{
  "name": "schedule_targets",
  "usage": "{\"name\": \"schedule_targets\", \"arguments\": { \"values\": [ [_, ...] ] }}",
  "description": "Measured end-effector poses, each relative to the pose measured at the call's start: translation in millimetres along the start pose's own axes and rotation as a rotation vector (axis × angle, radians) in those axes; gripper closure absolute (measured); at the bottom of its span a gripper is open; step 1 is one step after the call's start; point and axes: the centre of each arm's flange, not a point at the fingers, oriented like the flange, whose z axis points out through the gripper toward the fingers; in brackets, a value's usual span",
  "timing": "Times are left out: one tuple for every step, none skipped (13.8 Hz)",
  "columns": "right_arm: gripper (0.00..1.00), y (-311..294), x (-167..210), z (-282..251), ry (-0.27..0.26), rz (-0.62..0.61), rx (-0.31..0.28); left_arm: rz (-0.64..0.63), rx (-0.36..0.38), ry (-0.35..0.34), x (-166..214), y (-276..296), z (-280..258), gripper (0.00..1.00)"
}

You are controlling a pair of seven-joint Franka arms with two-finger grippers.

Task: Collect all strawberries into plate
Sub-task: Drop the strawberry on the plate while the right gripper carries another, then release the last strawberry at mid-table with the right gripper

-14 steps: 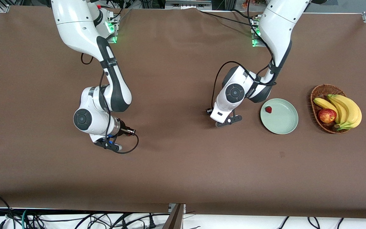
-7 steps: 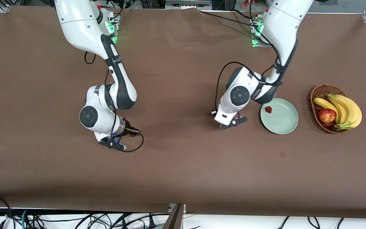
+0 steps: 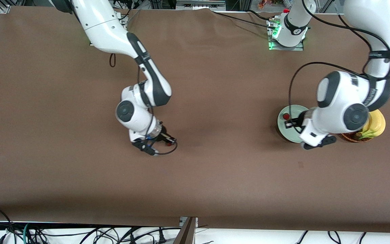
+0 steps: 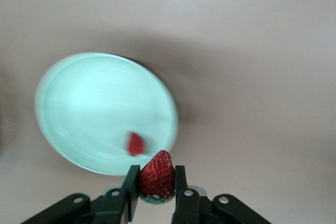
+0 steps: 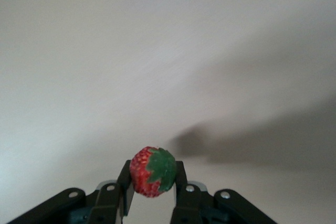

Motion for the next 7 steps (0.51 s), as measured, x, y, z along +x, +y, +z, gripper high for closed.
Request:
{"name": "schedule_targets", "arguments": {
  "values": [
    [0.67,-19,-21,6,0.006,0.006,0.026,0.017,0.017,-0.012,8,-19,12,0.69],
    [0.67,-39,-40,9,0.006,0.013,0.051,0.032,0.040,-0.018,15,-31,28,0.69],
    [0.67,-58,-58,11,0.002,0.013,0.073,0.044,0.062,-0.013,20,-34,48,0.69],
    [0.67,-74,-77,15,-0.004,0.006,0.092,0.057,0.071,0.001,21,-33,70,0.69],
    [0.67,-89,-98,22,-0.013,-0.004,0.106,0.071,0.072,0.011,20,-31,91,0.69],
    [0.67,-99,-119,33,-0.022,-0.017,0.114,0.086,0.070,0.014,17,-30,109,0.69],
    [0.67,-105,-138,45,-0.024,-0.027,0.122,0.095,0.068,0.016,15,-31,122,0.69]
  ]
}}
